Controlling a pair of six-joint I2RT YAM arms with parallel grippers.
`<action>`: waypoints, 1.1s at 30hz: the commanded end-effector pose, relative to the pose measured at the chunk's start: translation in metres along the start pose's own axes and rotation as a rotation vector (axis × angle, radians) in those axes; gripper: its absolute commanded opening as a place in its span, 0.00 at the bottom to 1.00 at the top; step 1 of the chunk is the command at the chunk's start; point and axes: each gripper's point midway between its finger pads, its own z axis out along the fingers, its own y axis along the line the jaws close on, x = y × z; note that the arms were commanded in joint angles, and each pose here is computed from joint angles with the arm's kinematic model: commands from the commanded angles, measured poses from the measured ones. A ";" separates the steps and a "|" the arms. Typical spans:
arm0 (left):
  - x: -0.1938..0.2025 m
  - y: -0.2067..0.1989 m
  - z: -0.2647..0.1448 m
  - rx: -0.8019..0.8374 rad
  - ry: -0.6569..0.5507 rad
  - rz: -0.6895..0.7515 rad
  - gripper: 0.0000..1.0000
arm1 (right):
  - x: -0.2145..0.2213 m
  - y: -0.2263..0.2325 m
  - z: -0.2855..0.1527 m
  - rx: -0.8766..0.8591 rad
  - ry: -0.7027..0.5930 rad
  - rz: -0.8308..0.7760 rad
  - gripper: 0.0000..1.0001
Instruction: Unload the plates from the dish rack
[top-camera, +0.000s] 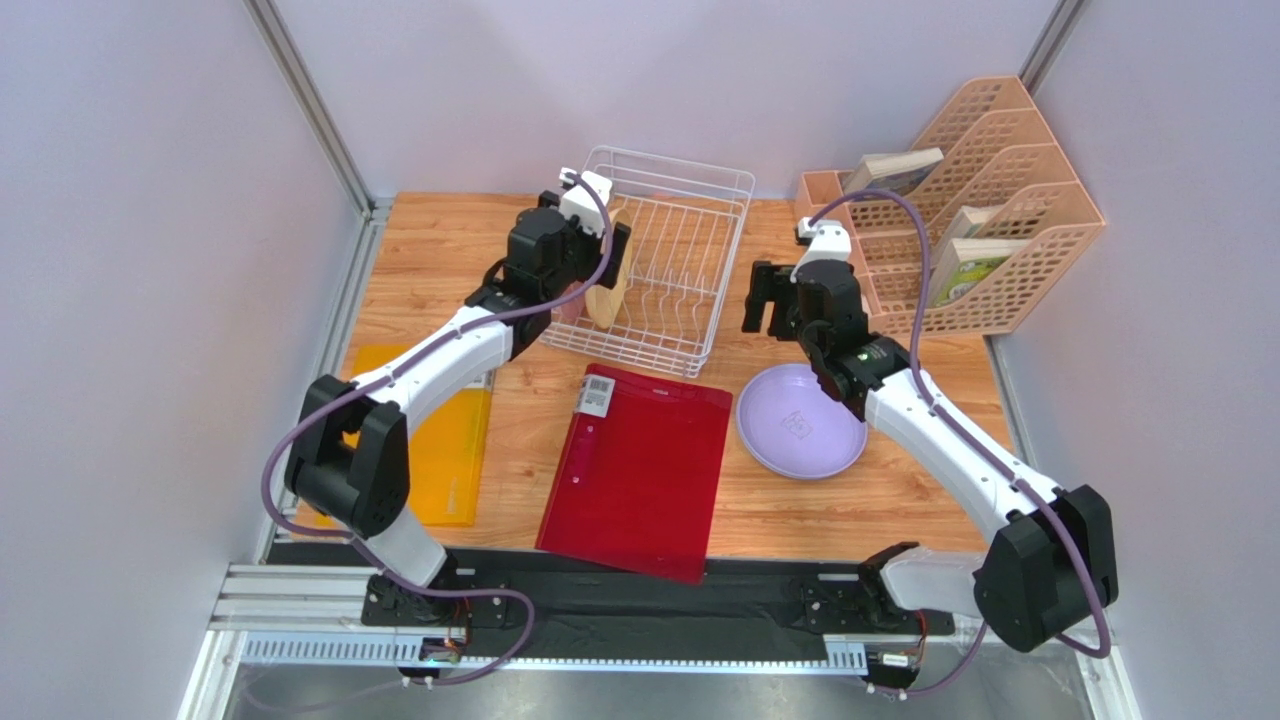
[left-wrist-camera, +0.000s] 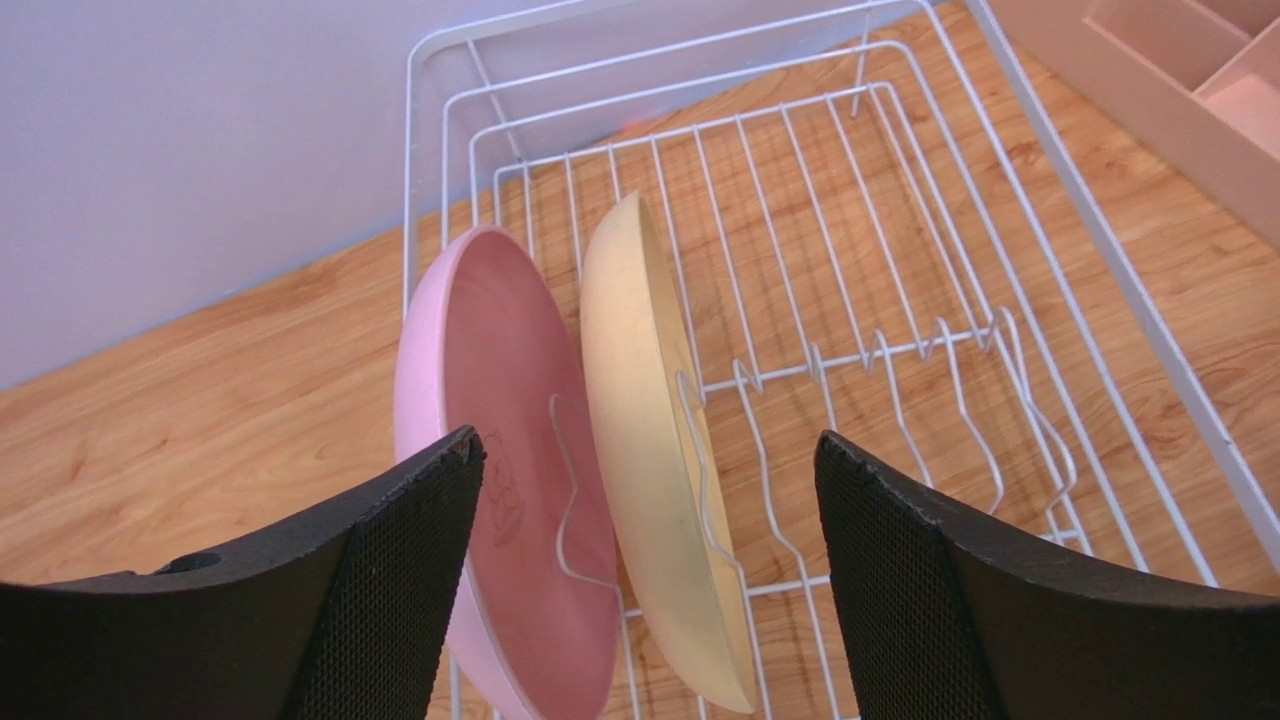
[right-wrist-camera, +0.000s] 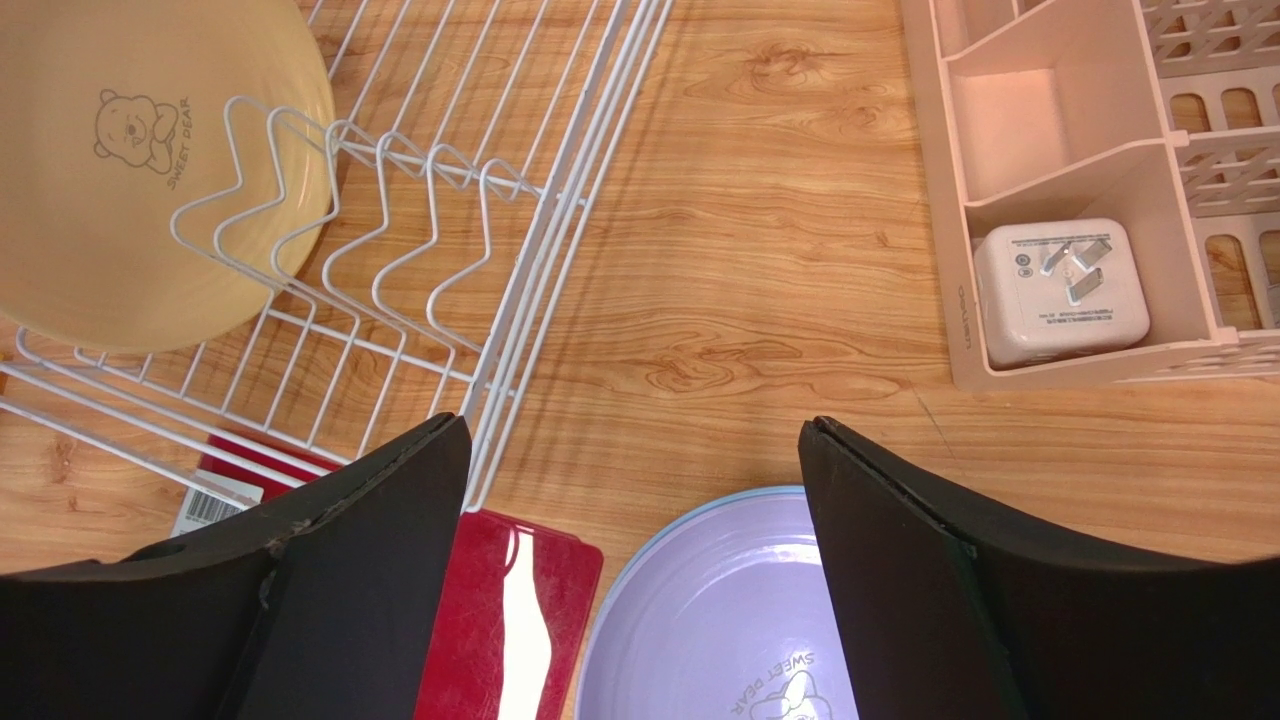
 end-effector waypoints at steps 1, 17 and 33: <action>-0.001 0.005 0.009 -0.040 0.007 0.017 0.85 | -0.012 0.003 0.001 0.001 -0.036 0.020 0.86; 0.022 0.000 0.018 -0.227 0.022 0.145 0.24 | -0.001 -0.001 0.007 0.027 0.003 0.029 0.86; -0.018 0.012 0.012 -0.428 -0.055 0.185 0.00 | -0.006 -0.007 -0.001 0.053 -0.012 0.040 0.86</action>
